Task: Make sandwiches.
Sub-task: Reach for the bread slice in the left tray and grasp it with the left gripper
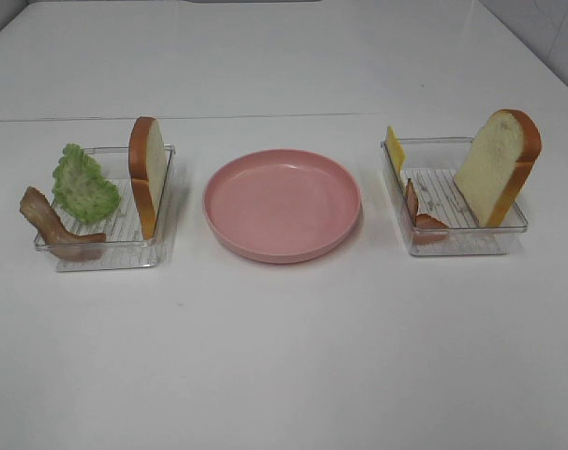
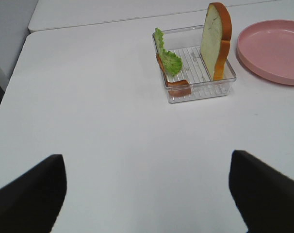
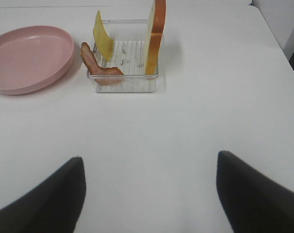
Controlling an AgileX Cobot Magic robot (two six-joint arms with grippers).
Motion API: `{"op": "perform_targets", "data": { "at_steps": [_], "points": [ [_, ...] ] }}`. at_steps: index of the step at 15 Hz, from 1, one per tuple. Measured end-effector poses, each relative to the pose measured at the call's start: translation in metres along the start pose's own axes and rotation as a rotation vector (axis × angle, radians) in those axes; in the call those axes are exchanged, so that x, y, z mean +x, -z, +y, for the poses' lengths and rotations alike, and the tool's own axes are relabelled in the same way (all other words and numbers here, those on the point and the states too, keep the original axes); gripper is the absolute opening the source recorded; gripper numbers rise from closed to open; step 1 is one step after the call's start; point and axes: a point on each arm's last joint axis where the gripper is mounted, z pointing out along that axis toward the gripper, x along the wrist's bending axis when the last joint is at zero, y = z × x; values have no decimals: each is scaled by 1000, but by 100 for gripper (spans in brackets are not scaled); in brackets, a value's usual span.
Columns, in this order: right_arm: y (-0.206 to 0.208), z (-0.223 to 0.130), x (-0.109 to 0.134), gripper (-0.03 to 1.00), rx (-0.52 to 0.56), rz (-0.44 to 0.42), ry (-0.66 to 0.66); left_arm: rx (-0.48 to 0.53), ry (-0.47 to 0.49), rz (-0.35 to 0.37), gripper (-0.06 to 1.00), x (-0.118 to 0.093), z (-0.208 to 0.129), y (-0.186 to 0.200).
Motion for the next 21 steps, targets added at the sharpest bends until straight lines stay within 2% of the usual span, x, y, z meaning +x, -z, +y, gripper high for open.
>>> {"op": "perform_targets", "data": {
  "at_steps": [21],
  "points": [
    [0,0,0,71,0,0,0,0,3,1,86,0,0,0]
  ]
}}
